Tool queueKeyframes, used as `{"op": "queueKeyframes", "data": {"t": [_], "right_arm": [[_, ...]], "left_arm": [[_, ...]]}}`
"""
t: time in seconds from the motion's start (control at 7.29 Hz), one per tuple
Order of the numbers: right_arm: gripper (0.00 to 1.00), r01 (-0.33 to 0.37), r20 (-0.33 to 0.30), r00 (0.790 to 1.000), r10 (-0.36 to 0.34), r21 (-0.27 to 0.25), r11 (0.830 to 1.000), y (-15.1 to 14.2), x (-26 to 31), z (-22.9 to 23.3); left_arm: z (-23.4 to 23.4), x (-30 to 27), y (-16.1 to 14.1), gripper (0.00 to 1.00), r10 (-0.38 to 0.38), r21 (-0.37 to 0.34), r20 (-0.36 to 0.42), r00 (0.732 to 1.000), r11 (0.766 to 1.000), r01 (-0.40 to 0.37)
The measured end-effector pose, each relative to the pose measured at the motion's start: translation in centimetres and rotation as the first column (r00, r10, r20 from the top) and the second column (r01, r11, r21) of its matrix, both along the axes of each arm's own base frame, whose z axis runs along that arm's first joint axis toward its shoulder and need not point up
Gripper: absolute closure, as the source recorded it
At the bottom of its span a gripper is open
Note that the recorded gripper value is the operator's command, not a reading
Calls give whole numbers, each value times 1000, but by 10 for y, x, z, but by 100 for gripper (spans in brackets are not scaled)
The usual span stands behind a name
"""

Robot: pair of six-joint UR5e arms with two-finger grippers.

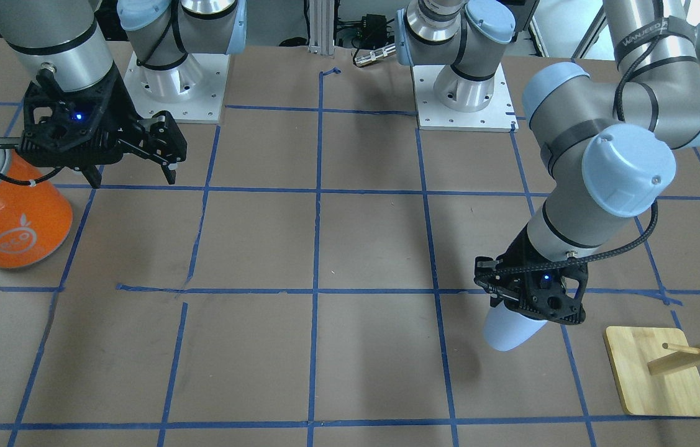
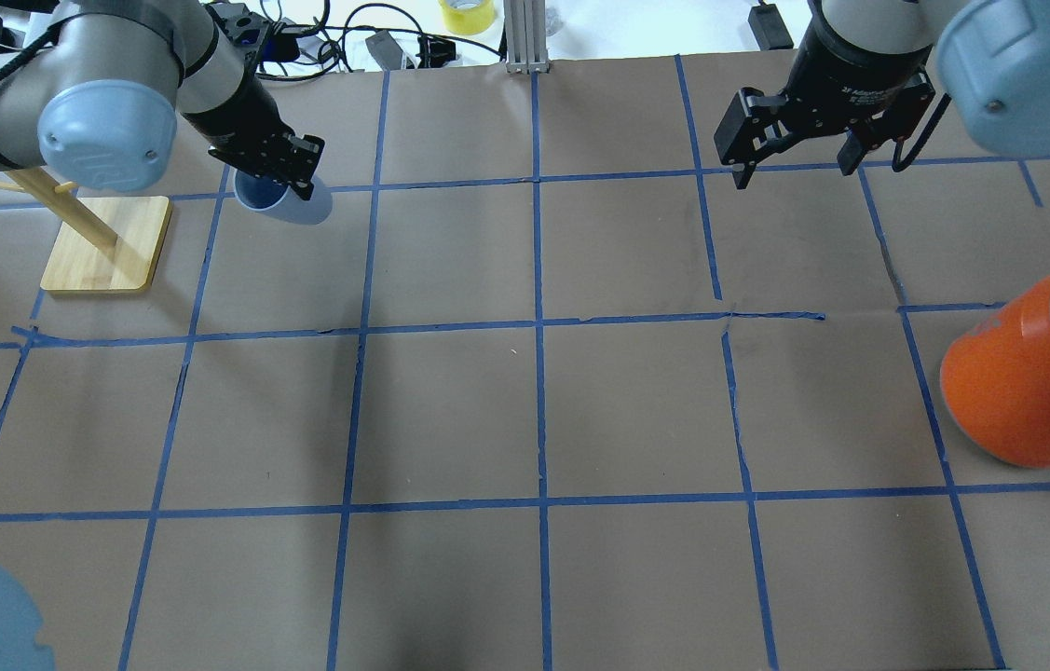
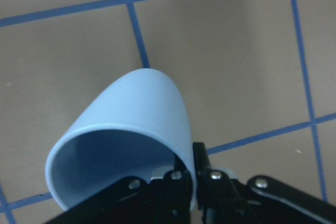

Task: Flip cup
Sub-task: 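Lift the cup with the left gripper and swing it upright, then lower the cup upright onto the table with the left gripper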

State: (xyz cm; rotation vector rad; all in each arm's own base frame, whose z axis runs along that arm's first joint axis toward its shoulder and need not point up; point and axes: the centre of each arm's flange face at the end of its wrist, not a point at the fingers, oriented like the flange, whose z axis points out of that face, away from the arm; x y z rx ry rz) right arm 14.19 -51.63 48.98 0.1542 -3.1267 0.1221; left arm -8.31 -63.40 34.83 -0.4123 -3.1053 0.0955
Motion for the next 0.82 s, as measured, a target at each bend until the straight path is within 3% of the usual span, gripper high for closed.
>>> {"op": "queueKeyframes", "data": {"t": [0.27, 0.82], "right_arm": [[0, -1, 0, 1000, 1, 3, 1000, 1, 1, 0], [0, -2, 1, 1000, 2, 7, 1000, 1, 1, -1]], "left_arm": [[-24, 21, -17, 100, -70, 75, 90, 993, 995, 63], [-61, 30, -42, 100, -96, 175, 91, 991, 981, 79]]}}
